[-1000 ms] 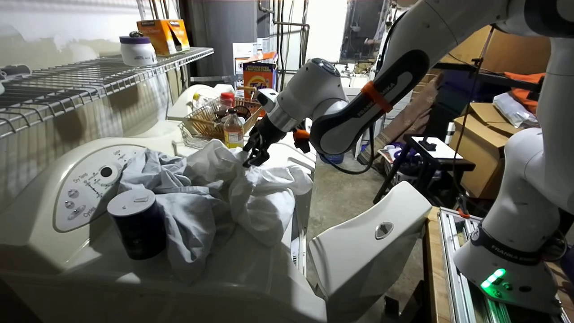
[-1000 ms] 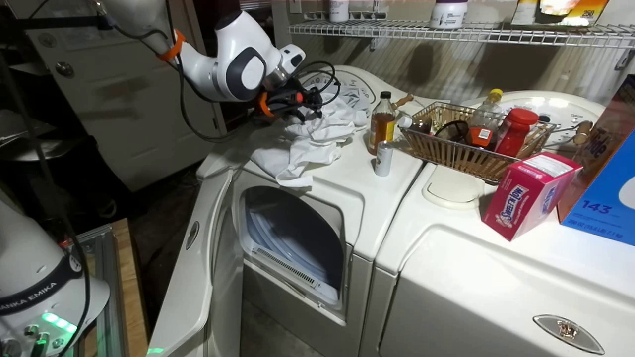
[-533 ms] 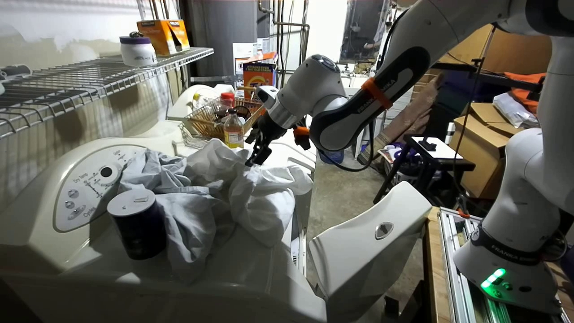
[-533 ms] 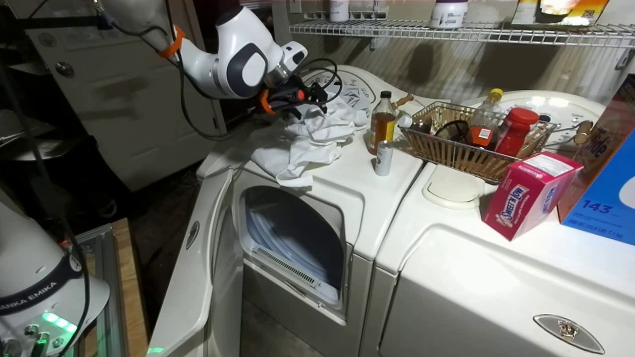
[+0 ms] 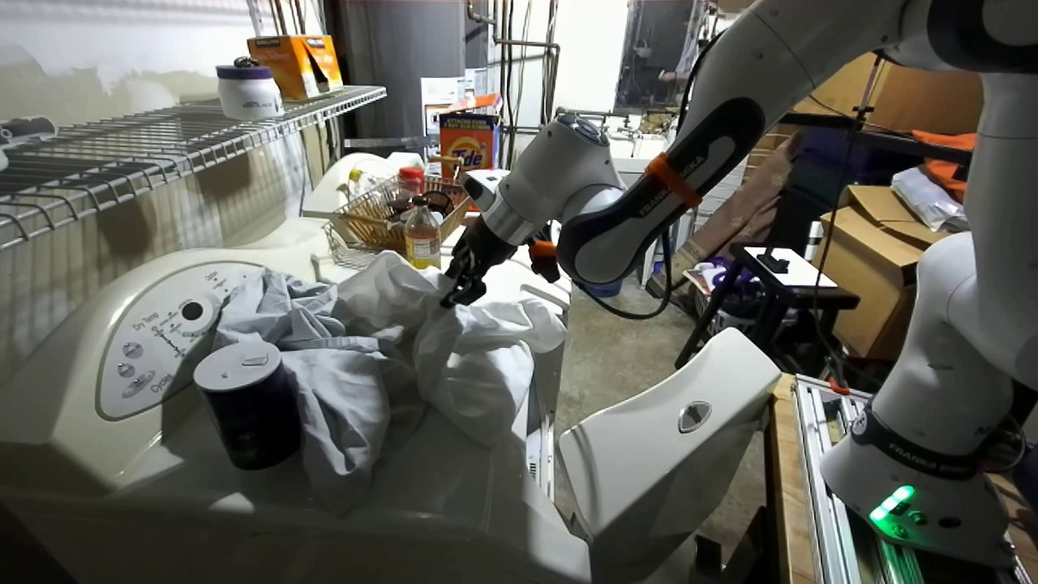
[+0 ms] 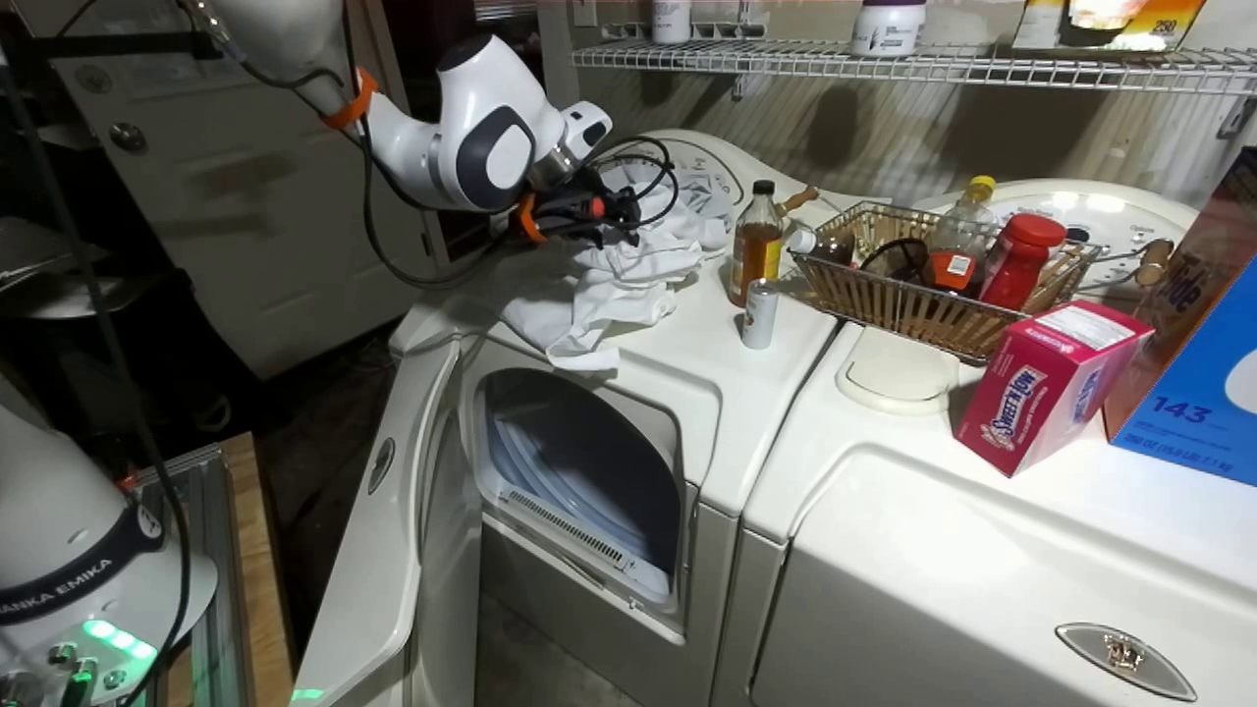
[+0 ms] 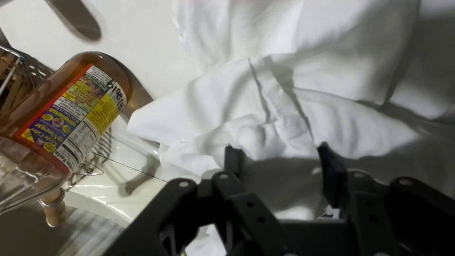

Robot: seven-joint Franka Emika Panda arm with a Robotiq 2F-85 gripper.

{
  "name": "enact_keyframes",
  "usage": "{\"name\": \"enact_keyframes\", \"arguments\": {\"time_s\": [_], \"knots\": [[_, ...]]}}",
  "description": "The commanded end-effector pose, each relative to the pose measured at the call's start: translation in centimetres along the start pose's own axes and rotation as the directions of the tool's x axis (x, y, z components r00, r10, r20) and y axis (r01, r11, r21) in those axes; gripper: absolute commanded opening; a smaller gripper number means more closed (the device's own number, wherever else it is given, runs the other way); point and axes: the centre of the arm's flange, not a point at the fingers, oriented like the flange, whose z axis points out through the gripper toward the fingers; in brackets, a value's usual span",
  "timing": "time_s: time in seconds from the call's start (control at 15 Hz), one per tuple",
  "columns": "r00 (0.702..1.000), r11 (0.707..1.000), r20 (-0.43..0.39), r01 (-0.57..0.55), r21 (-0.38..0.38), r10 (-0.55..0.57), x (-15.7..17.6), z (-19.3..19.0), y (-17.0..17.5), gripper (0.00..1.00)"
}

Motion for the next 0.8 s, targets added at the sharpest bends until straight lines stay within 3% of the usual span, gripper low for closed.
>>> {"name": "enact_keyframes", "arguments": {"time_s": [0.0, 0.27, 0.73], "knots": [[1.000, 1.000, 0.028, -0.009, 0.006, 0.008, 1.7, -1.8, 0.1, 0.26], [0.999, 1.000, 0.046, -0.016, 0.019, 0.015, 3.6, -4.5, 1.1, 0.01], [0.994, 0.996, -0.065, -0.094, -0.004, 0.093, 10.8, -12.5, 6.5, 0.01]]}}
